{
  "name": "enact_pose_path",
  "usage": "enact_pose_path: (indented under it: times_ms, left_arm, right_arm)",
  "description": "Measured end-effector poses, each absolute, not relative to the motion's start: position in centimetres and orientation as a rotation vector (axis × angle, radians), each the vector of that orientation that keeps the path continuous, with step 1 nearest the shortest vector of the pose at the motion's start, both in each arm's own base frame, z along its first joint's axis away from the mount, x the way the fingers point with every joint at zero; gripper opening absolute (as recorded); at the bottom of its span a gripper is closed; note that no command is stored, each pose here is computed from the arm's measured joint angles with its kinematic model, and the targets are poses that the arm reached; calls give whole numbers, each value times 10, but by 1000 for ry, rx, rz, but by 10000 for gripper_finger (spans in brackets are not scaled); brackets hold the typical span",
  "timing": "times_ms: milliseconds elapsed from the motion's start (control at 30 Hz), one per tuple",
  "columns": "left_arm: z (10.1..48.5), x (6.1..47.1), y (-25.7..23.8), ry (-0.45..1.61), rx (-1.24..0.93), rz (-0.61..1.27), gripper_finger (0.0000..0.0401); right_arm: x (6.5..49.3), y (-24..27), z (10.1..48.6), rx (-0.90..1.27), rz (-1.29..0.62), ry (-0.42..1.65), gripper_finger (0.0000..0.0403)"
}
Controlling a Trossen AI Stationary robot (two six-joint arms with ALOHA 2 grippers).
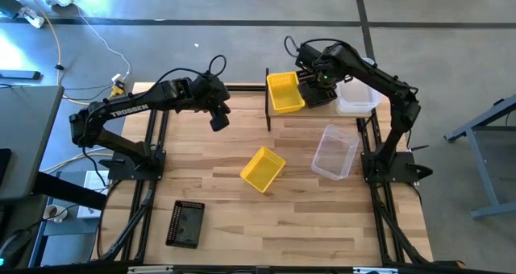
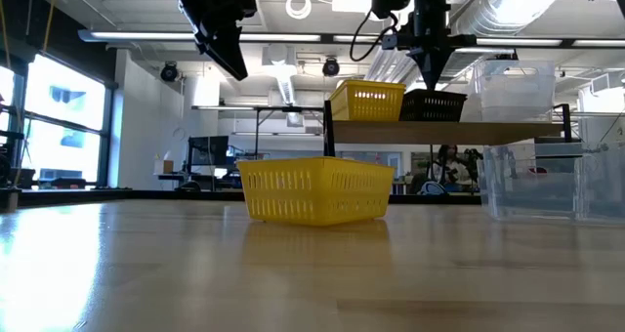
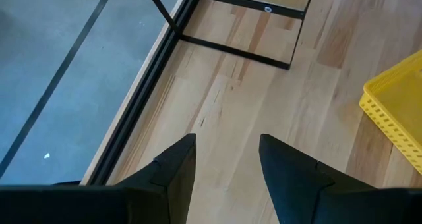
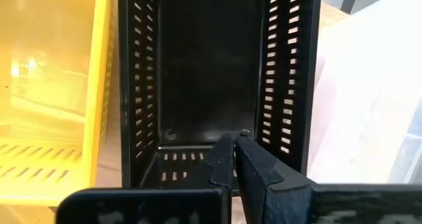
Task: Stack baskets on shelf by color
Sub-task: Stack the right black bin on top of the other black bin on the shelf
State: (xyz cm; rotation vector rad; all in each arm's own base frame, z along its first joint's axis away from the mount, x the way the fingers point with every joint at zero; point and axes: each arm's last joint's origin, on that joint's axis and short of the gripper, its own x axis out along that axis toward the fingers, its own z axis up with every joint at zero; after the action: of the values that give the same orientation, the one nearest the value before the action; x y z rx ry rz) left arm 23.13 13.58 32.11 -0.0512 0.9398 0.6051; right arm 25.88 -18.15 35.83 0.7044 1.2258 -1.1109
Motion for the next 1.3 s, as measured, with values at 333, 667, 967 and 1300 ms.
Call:
enact_pose_path:
  times_ms: [333, 667, 967, 1300]
  left_arm:
    - [321, 231, 135, 951, -51, 602, 156]
    - [321, 231, 136, 946, -53, 604, 156]
    - [321, 231, 136, 897, -174, 670, 156]
    - [322, 233, 137, 843, -266, 720, 156]
  right_arm:
    - [256, -185, 358, 716, -1118, 1223, 4]
    - [257, -185, 358, 665, -1082, 1251, 4]
    - [267, -168, 359, 494, -937, 1327, 4]
    - [260, -165, 368, 351, -816, 1365, 4]
